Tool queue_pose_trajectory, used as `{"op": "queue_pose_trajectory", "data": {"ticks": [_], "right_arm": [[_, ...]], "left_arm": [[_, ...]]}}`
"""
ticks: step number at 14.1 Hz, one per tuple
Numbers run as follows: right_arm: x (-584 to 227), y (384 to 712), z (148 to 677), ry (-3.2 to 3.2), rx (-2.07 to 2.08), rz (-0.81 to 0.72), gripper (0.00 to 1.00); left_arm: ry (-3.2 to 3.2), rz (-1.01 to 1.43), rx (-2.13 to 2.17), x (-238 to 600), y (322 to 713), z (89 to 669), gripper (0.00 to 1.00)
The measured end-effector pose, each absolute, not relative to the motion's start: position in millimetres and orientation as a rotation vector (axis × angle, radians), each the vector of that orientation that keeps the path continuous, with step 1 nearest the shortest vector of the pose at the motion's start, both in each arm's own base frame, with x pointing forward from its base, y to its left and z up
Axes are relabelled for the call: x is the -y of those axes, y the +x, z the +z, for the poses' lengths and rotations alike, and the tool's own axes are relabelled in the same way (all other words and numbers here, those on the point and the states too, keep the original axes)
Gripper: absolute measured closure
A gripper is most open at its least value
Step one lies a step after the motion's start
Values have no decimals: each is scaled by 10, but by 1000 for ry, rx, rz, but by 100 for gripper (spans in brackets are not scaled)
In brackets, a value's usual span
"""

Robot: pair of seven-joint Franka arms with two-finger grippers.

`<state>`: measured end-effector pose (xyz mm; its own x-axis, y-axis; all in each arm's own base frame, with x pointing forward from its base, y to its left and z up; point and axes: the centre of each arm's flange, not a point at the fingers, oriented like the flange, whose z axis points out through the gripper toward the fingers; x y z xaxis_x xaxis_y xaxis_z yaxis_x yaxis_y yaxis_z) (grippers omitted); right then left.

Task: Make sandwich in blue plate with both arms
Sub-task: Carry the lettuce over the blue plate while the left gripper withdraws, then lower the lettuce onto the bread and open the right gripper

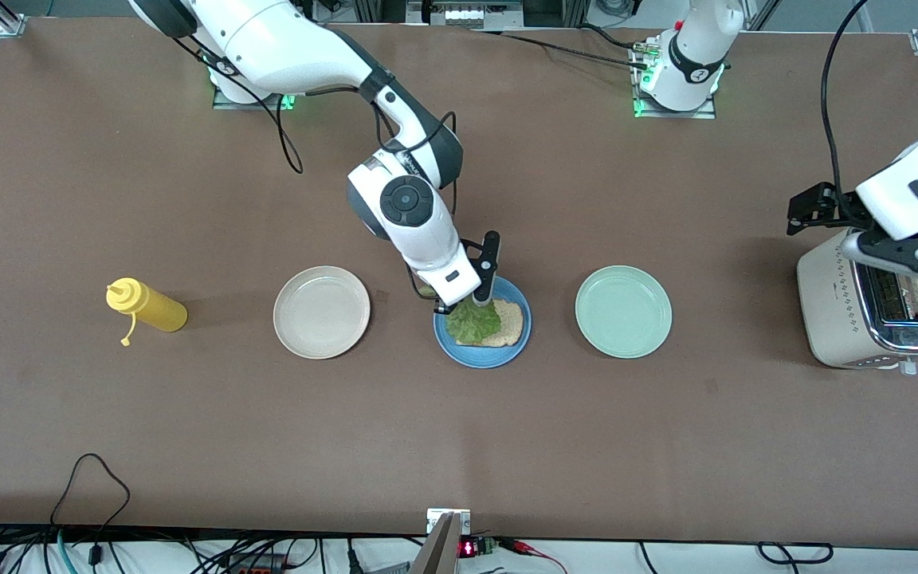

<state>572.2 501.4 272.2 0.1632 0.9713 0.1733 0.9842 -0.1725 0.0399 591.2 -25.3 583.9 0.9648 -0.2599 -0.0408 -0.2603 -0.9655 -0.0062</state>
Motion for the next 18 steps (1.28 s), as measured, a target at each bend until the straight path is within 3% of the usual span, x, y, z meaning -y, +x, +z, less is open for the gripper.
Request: {"op": "queue_pose_trajectory", "data": {"ticks": [4, 16, 18], "right_arm": [[-5190, 5614, 2586, -2300, 2069, -269, 92], [-5518, 5524, 2004, -2237, 2272, -285, 92], [-5522, 5524, 1996, -2243, 2265, -292, 86]], "left_arm": [[-3105, 48, -367, 189, 5669, 5751, 0], [-3117, 58, -224, 119, 5658, 5717, 0], [-3118, 57, -217, 95, 5659, 5720, 0]]}}
